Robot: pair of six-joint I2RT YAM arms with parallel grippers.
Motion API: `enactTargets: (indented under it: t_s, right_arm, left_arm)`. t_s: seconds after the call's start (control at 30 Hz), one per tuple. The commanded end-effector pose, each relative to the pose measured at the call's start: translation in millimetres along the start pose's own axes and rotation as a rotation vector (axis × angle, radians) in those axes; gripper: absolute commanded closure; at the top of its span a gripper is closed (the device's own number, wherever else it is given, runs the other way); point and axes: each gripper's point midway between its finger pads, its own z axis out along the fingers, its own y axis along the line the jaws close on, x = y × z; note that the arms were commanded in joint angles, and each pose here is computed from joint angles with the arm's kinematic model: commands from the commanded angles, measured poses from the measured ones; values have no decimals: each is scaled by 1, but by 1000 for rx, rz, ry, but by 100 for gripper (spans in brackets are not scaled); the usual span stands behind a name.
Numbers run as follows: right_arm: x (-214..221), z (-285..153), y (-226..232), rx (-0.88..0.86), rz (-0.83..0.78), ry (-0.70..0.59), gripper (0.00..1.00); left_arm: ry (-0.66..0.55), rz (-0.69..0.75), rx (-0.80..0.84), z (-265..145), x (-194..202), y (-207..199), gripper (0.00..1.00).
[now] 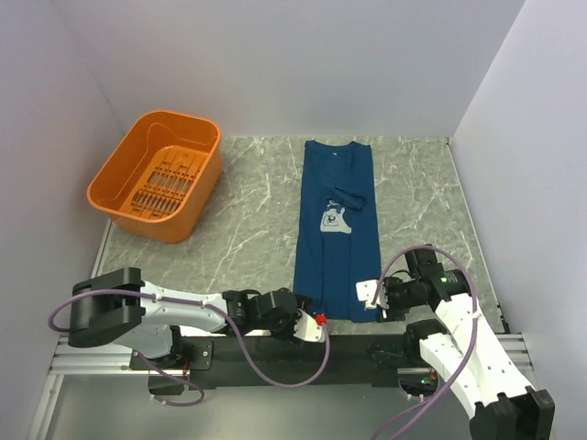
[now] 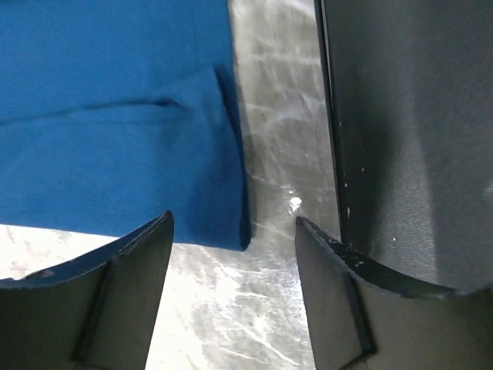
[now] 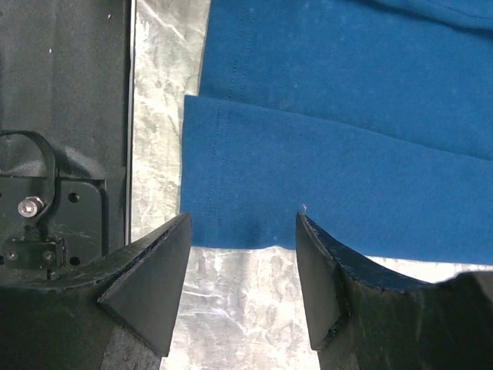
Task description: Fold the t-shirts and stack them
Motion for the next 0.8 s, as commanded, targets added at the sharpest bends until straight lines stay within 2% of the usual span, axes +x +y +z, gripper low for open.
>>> enactTargets:
  t_s: [0.0, 0.2, 0.33, 0.4, 0.47, 0.53, 0.77]
  right_arm:
    - [0, 1, -4, -11, -39, 3, 37]
    - [9, 9, -3, -32, -64, 27, 36]
    - [14, 10, -2, -53, -82, 50, 36]
    - [13, 12, 0, -77, -83, 40, 36]
    - [11, 15, 3, -102, -102, 29, 35]
    - [12, 18, 7, -127, -121, 34, 34]
    - [7, 34, 17, -223, -191, 78, 33]
  left_arm:
    - [-50, -1, -10, 9, -17, 14, 31]
    - [-22, -28, 0, 20, -4, 20, 38]
    - [17, -34, 51, 26, 7, 10, 68]
    - [18, -37, 64, 27, 7, 7, 79]
    - [8, -47, 68, 27, 5, 6, 84]
    - [-8, -47, 76, 25, -1, 7, 99]
    - [-63, -60, 86, 14, -19, 10, 99]
